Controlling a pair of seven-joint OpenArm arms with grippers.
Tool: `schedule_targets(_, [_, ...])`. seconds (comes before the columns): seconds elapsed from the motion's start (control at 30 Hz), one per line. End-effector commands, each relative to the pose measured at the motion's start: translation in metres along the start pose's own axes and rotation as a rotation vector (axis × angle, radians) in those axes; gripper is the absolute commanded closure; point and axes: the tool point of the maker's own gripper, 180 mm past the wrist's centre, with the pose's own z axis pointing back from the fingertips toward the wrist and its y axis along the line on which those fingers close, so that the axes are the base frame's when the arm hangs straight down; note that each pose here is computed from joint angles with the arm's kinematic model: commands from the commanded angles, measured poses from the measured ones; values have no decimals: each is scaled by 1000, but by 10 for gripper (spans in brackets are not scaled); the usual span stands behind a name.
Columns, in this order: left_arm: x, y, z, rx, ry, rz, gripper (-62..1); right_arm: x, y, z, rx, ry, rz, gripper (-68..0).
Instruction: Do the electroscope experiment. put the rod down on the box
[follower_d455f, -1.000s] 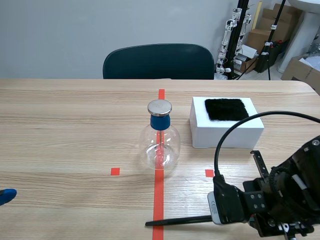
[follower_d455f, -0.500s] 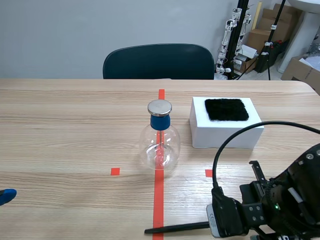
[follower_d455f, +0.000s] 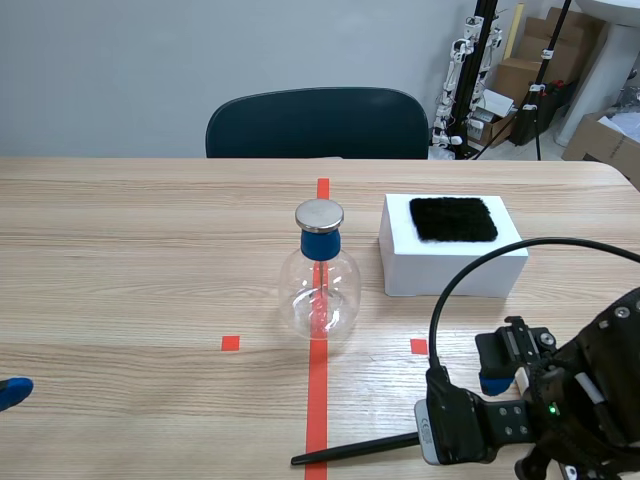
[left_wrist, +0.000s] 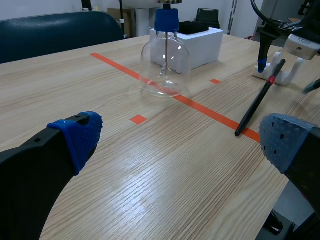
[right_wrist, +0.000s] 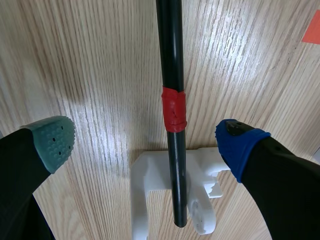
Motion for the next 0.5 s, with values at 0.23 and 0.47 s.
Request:
schedule_targets(0.23, [6, 3, -1, 4, -25, -9, -623, -9, -12, 4, -29, 29, -6, -679])
schedule_targets(0.47, [6, 3, -1, 4, -25, -9, -623, -10, -14, 4, -43, 30, -20, -679])
